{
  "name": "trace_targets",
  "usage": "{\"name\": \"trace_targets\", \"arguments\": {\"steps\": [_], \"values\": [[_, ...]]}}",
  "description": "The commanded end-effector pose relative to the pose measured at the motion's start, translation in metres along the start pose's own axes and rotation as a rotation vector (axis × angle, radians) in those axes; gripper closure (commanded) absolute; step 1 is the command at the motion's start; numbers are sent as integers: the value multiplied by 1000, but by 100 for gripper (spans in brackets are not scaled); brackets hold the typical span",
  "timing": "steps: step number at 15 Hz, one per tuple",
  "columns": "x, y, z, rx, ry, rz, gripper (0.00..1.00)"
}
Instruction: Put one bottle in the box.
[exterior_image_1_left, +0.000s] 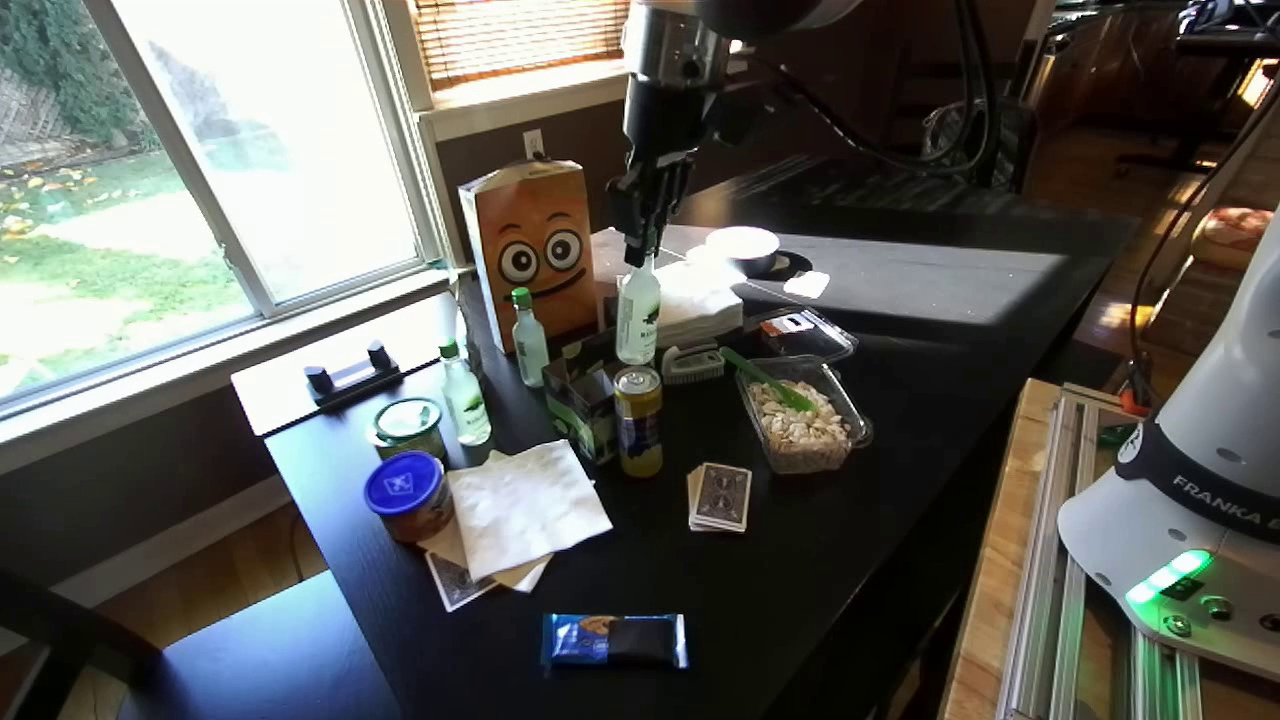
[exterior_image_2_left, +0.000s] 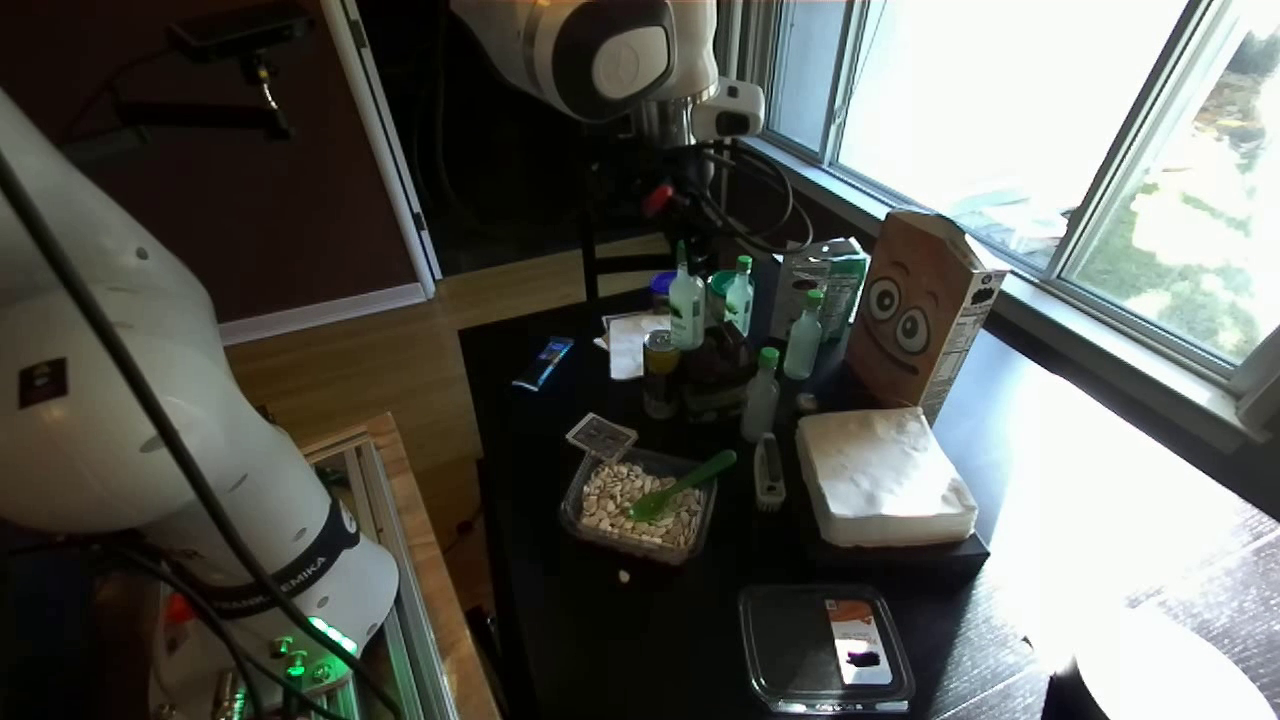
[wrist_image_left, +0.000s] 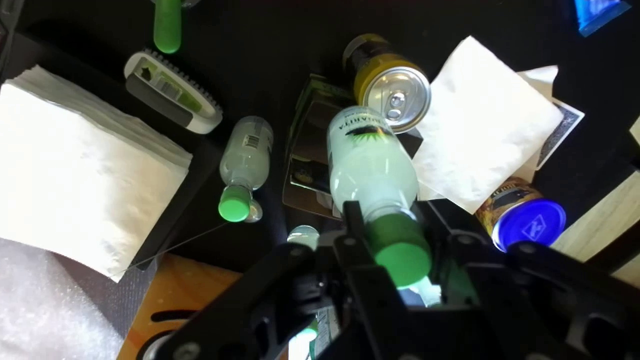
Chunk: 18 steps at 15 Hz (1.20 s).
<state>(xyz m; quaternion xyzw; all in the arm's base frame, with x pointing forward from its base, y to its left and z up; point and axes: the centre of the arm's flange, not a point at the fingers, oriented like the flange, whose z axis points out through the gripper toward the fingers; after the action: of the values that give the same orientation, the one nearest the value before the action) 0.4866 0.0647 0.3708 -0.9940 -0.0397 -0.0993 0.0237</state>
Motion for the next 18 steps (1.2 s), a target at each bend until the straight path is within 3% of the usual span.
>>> {"name": "trace_targets", "arguments": {"steps": [1,7,18], "values": [[4,-12,8,-4,40,0,93],[13,-15,24,-42,79,40,93],[10,-15,56,-131,34,84,93]]}}
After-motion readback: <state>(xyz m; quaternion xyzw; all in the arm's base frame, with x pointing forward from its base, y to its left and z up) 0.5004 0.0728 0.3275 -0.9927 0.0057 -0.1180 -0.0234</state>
